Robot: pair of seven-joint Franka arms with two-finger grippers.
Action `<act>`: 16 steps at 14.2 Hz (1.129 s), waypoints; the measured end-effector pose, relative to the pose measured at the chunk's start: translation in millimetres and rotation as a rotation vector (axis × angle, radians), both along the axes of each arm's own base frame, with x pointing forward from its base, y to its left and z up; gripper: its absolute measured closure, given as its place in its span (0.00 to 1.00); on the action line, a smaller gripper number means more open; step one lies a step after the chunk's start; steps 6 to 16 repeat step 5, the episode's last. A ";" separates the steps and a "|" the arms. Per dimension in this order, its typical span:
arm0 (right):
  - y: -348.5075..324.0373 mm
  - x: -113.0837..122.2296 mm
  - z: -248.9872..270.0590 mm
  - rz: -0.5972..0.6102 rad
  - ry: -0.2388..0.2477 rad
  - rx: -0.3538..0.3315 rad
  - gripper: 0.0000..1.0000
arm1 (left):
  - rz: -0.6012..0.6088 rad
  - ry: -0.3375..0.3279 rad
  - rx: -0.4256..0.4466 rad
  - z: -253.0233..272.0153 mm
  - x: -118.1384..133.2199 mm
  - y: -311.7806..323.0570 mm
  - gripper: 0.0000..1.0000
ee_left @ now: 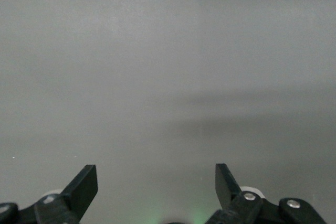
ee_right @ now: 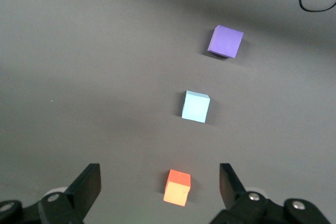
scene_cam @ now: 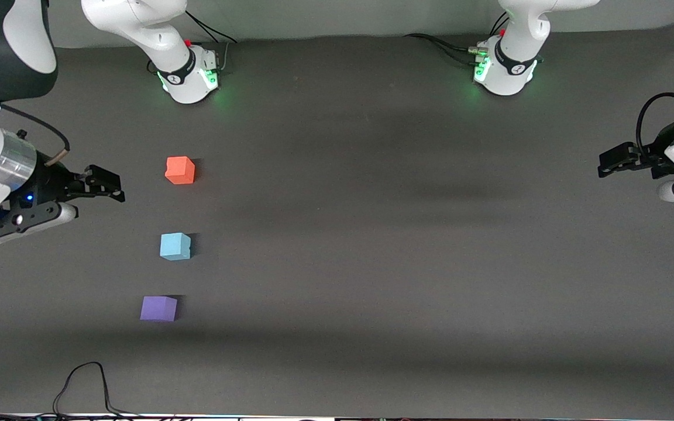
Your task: Place blue block between orange and purple blocks
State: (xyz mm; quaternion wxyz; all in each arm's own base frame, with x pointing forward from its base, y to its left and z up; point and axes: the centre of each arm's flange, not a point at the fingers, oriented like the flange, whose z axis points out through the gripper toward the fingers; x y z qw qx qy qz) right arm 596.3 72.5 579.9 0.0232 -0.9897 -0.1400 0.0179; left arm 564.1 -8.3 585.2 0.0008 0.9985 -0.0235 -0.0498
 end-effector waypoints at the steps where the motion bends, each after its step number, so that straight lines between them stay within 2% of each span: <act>1: 1.1 -4.3 2.7 0.006 -0.011 -0.014 0.00 | 0.000 0.000 0.000 0.0 0.0 0.0 0.00; 5: -10.5 -19.9 5.4 -0.005 -0.036 -0.019 0.00 | 0.000 0.000 0.000 0.0 0.0 0.0 0.00; 16: -10.5 -19.9 5.4 -0.005 -0.036 -0.019 0.00 | 0.000 0.000 0.000 0.0 0.0 0.0 0.00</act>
